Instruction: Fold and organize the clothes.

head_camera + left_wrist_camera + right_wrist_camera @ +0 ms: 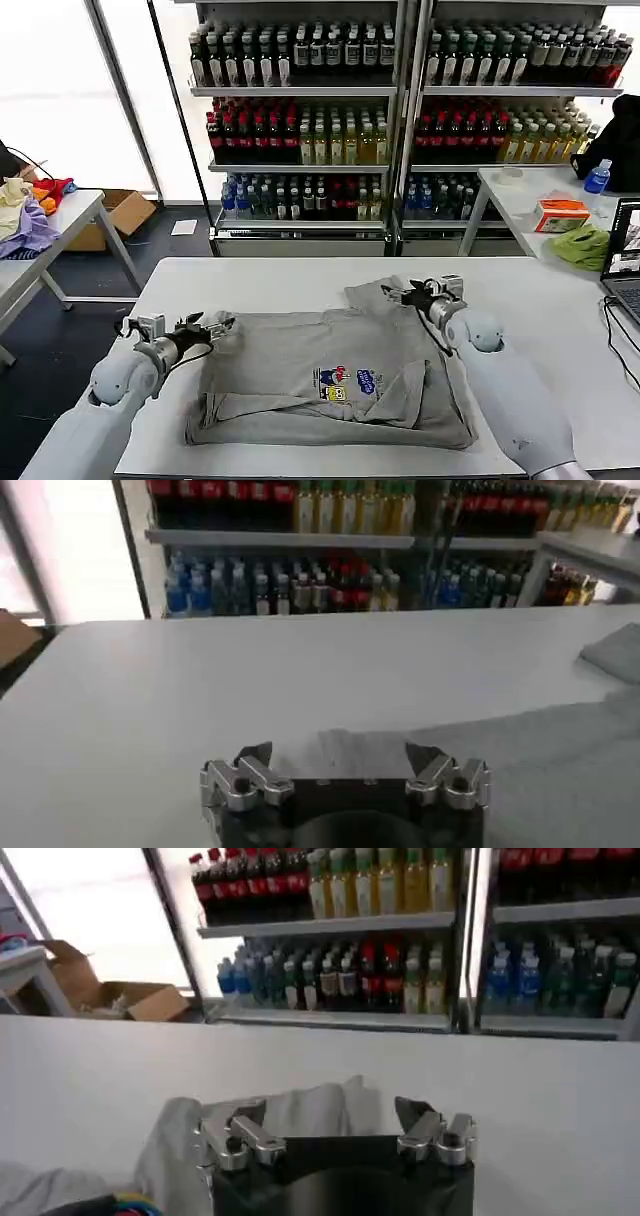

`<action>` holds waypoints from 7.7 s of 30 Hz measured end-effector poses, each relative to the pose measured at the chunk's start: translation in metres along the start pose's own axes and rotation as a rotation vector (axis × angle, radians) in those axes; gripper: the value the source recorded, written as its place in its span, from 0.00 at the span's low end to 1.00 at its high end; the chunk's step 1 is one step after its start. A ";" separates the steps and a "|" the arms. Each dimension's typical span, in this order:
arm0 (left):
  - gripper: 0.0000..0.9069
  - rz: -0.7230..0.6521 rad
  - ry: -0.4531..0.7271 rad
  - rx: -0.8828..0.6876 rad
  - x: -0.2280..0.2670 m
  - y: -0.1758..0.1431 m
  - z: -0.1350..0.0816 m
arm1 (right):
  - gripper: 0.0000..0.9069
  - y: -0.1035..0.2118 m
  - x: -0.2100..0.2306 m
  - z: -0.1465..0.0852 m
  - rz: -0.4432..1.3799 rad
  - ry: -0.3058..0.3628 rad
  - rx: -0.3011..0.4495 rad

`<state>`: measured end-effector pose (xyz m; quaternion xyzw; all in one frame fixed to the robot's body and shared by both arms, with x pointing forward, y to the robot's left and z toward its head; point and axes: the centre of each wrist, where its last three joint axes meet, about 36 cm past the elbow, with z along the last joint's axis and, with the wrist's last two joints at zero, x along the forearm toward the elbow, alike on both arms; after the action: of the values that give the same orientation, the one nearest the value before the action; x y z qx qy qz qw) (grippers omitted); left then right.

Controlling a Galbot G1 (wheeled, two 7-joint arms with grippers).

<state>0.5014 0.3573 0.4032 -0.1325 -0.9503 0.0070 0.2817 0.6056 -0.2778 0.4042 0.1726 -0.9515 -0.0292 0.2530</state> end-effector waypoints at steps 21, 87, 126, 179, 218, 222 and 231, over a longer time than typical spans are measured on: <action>0.02 0.018 0.030 -0.010 -0.021 -0.007 0.007 | 0.00 0.011 -0.025 0.005 -0.003 0.041 -0.048; 1.00 -0.023 -0.016 -0.031 0.164 -0.087 0.073 | 1.00 0.052 0.264 0.111 0.049 -0.043 -0.084; 1.00 -0.253 -0.114 0.141 0.170 -0.133 0.125 | 1.00 0.009 0.302 0.175 0.200 -0.447 0.010; 0.00 -0.531 -0.264 0.069 0.186 0.010 0.097 | 1.00 0.007 0.298 0.171 0.200 -0.506 -0.014; 0.83 0.089 -0.168 0.257 0.110 -0.202 0.057 | 1.00 0.018 0.314 0.174 0.230 -0.507 -0.036; 1.00 0.107 -0.126 0.283 0.090 -0.207 0.066 | 1.00 0.016 0.313 0.173 0.236 -0.505 -0.037; 1.00 0.150 -0.092 0.315 0.086 -0.221 0.072 | 1.00 0.016 0.307 0.170 0.235 -0.502 -0.049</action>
<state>0.3380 0.1703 0.4079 -0.1568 -0.9368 0.1828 0.2539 0.2681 -0.3738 0.4035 0.0420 -0.9969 -0.0645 0.0153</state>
